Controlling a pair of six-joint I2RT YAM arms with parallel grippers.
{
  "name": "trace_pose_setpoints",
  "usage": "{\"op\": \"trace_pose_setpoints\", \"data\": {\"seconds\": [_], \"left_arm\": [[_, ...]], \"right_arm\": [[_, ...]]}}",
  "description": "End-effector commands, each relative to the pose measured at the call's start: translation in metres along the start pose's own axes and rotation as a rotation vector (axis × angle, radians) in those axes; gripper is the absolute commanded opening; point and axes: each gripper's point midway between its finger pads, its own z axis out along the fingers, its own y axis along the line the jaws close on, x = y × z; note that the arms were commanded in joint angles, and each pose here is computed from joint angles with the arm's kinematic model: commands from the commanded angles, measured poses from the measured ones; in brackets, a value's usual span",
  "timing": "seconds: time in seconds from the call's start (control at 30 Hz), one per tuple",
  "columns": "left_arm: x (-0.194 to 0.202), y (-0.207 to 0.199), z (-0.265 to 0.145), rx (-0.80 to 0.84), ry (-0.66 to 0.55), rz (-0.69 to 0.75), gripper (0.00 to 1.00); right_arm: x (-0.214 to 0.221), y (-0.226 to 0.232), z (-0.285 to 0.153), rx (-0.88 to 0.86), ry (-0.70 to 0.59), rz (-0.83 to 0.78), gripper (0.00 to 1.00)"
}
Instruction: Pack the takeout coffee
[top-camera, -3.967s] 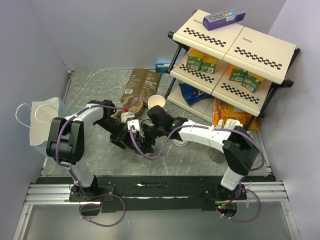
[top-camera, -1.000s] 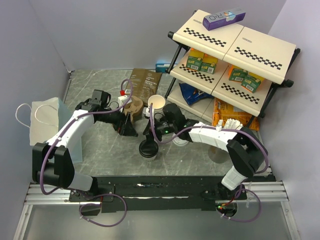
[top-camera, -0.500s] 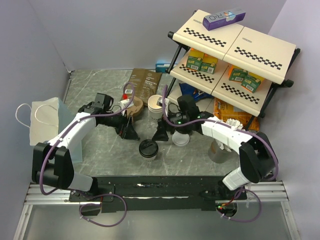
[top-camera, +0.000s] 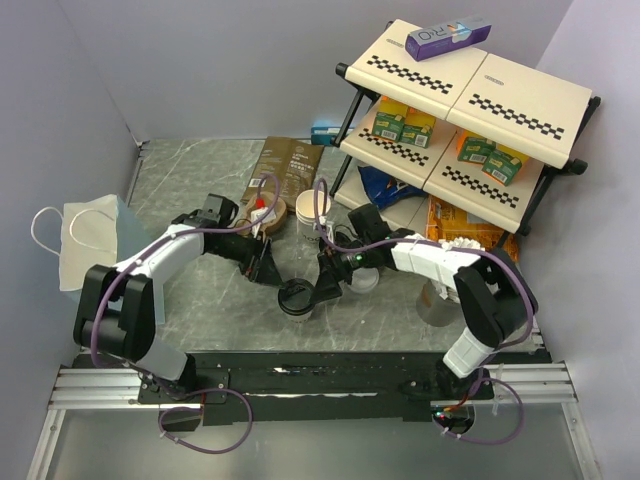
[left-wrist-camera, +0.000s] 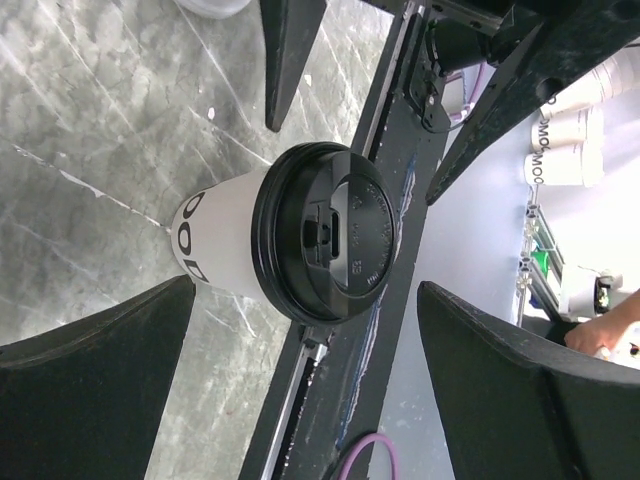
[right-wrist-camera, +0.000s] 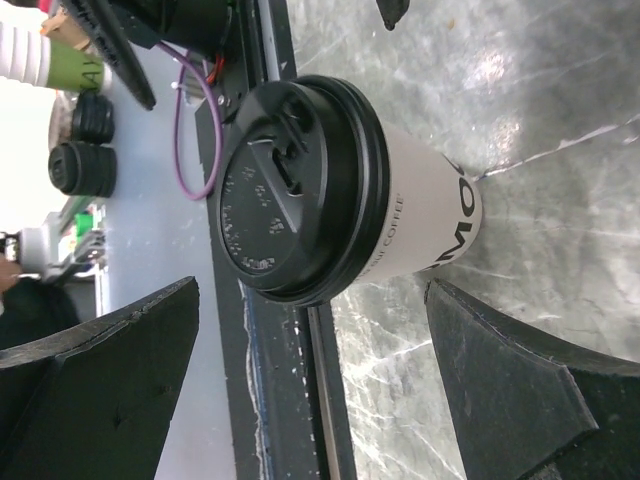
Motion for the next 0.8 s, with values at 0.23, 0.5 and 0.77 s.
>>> {"op": "trace_pose_setpoints", "data": {"seconds": [0.23, 0.5, 0.77], "left_arm": [[0.004, 0.013, 0.017, 0.011, 0.031, -0.030, 0.99], [0.016, 0.031, 0.022, -0.030, 0.076, -0.081, 0.99], [0.027, 0.051, 0.029, -0.059, 0.136, -0.167, 0.94]], "right_arm": [[-0.003, -0.010, 0.011, -0.050, 0.022, 0.098, 0.96], [0.009, -0.017, 0.017, -0.075, 0.040, 0.169, 0.90], [0.021, -0.030, 0.022, -0.119, 0.053, 0.290, 0.85]]}}
